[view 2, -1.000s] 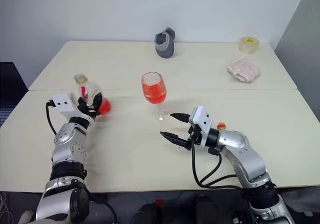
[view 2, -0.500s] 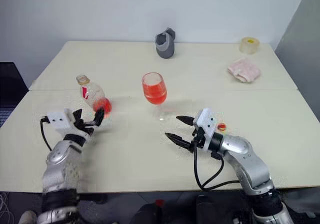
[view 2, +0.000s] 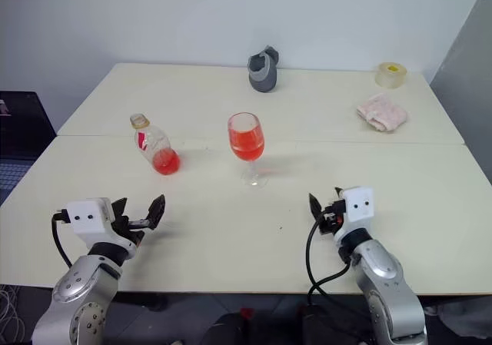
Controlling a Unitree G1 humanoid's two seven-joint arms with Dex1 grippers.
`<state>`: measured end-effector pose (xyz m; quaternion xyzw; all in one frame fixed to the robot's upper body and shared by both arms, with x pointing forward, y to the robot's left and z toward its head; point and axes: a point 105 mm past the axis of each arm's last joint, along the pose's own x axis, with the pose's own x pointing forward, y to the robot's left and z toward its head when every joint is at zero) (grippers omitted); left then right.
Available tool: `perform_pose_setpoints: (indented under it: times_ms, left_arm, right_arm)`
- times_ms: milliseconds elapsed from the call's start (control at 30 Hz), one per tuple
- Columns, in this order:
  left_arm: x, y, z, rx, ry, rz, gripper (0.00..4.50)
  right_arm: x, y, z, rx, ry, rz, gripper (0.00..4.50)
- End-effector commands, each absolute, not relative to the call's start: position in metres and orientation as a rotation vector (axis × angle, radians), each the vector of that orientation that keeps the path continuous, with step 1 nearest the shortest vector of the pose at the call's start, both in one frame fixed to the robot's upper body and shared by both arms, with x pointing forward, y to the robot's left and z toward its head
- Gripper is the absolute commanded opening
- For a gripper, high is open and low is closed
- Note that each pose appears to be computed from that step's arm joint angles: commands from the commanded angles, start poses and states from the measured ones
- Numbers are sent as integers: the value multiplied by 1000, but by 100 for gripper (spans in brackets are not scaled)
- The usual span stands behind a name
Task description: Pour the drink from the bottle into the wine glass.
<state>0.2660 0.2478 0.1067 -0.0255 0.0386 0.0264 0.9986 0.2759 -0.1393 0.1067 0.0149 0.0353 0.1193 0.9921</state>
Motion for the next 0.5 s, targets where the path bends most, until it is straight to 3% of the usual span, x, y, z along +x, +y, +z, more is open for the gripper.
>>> perform_pose_setpoints:
  times_ms: [33,500]
  left_arm:
    - [261,234,120,-27,42,30,445]
    - [257,216,120,5,58,21,445]
  right_arm:
    - [269,-147,118,3,23,175,359]
    - [259,-150,114,27,35,76,359]
